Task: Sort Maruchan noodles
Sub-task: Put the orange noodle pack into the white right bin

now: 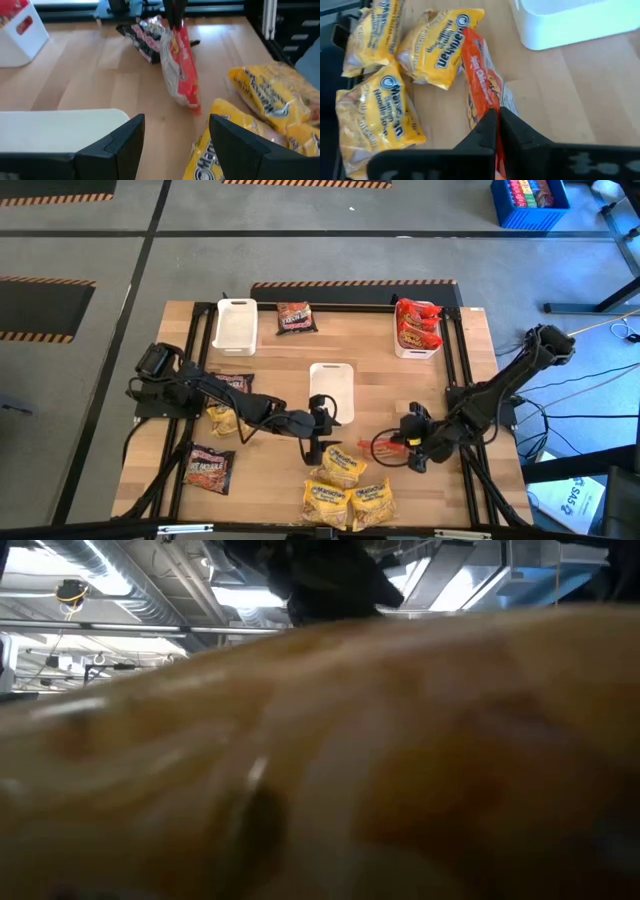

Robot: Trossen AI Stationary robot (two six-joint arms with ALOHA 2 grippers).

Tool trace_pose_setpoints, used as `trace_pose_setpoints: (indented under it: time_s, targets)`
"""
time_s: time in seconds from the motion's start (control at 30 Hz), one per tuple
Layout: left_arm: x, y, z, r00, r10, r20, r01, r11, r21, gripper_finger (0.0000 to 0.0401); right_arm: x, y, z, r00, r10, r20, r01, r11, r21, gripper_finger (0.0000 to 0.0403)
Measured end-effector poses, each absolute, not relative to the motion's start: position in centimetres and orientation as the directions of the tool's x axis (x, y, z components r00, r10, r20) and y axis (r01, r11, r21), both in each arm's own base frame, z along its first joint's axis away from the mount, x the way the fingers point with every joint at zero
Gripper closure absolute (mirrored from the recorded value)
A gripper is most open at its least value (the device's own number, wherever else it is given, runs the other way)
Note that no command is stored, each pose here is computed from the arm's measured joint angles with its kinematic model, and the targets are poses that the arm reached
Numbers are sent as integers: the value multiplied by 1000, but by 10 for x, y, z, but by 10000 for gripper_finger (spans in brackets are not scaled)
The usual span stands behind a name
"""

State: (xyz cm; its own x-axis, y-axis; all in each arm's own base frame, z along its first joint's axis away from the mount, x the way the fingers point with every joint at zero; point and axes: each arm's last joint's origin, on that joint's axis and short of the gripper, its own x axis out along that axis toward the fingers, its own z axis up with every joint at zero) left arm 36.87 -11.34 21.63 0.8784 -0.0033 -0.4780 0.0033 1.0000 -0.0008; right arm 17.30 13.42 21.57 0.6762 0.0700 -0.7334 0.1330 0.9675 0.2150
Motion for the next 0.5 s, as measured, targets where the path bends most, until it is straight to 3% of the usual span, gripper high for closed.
trace_pose_setpoints:
  time_s: [0.1,0.2,0.5]
  targets:
    - [370,-114,214,878,-8,-479,6,1000,-4,185,175,132,215,669,83,-739,173,949,263,392]
    - [369,-114,211,868,-6,-497,9,1000,3,185,179,127,215,642,125,-757,177,936,305,355]
    - [369,-114,210,863,-4,-504,3,1000,-3,185,195,112,218,658,158,-736,76,959,274,139]
